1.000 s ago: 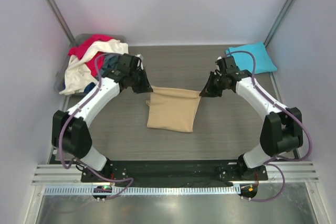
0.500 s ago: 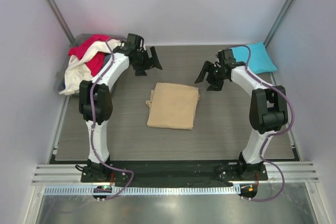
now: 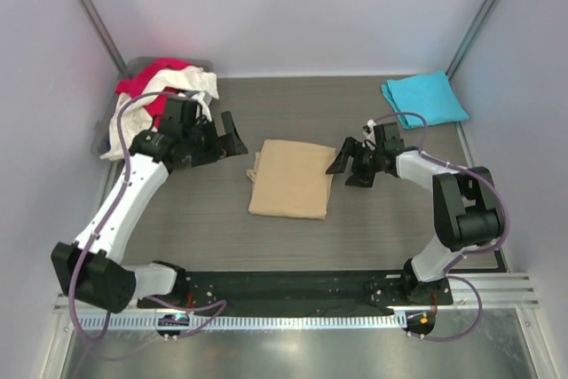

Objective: Fold and stack the t-shirts
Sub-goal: Neatly place the folded tshirt to the corner

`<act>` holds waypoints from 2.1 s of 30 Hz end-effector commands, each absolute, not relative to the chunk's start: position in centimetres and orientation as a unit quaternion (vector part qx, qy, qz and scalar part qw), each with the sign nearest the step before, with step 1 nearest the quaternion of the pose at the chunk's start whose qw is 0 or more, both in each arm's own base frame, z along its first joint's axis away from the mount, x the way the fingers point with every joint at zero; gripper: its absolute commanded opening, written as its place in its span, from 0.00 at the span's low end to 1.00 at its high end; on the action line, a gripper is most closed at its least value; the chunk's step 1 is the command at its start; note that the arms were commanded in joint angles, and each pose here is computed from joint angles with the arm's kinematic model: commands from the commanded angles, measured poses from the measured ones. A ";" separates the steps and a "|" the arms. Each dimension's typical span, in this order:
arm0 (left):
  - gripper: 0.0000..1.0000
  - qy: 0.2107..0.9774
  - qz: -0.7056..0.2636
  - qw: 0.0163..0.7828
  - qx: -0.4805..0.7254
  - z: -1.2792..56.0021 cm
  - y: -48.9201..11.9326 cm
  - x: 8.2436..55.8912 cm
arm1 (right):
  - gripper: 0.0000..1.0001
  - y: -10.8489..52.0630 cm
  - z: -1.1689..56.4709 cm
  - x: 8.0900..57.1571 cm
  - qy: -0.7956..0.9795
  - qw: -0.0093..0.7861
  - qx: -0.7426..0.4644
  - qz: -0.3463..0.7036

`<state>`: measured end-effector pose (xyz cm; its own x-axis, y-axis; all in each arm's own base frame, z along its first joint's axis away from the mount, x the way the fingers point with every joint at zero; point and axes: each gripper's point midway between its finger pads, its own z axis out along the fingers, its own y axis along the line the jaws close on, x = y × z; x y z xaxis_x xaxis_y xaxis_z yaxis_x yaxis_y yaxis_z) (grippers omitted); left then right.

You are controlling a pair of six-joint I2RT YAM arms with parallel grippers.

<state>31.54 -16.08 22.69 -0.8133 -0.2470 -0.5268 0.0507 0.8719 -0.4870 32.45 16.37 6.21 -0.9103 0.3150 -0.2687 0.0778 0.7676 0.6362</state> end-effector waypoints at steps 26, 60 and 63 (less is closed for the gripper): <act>1.00 0.898 -0.152 0.409 -0.059 20.1 -8.6 22.6 | 0.01 13.6 8.2 41.7 0.936 0.299 -0.004 0.185; 1.00 0.905 -0.171 0.387 -0.047 19.0 -9.6 22.9 | 0.01 -9.4 27.7 59.8 0.827 0.508 -0.127 -0.207; 1.00 0.907 -0.170 0.382 -0.048 18.8 -9.6 22.9 | 0.01 -10.0 27.6 60.4 0.825 0.508 -0.129 -0.212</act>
<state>22.20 -9.38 18.51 -0.7200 -0.2266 -0.6559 0.0158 0.9396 -0.3419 59.17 -9.05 23.10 -0.5401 -0.3810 -0.7505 -0.0416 0.9027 -0.4283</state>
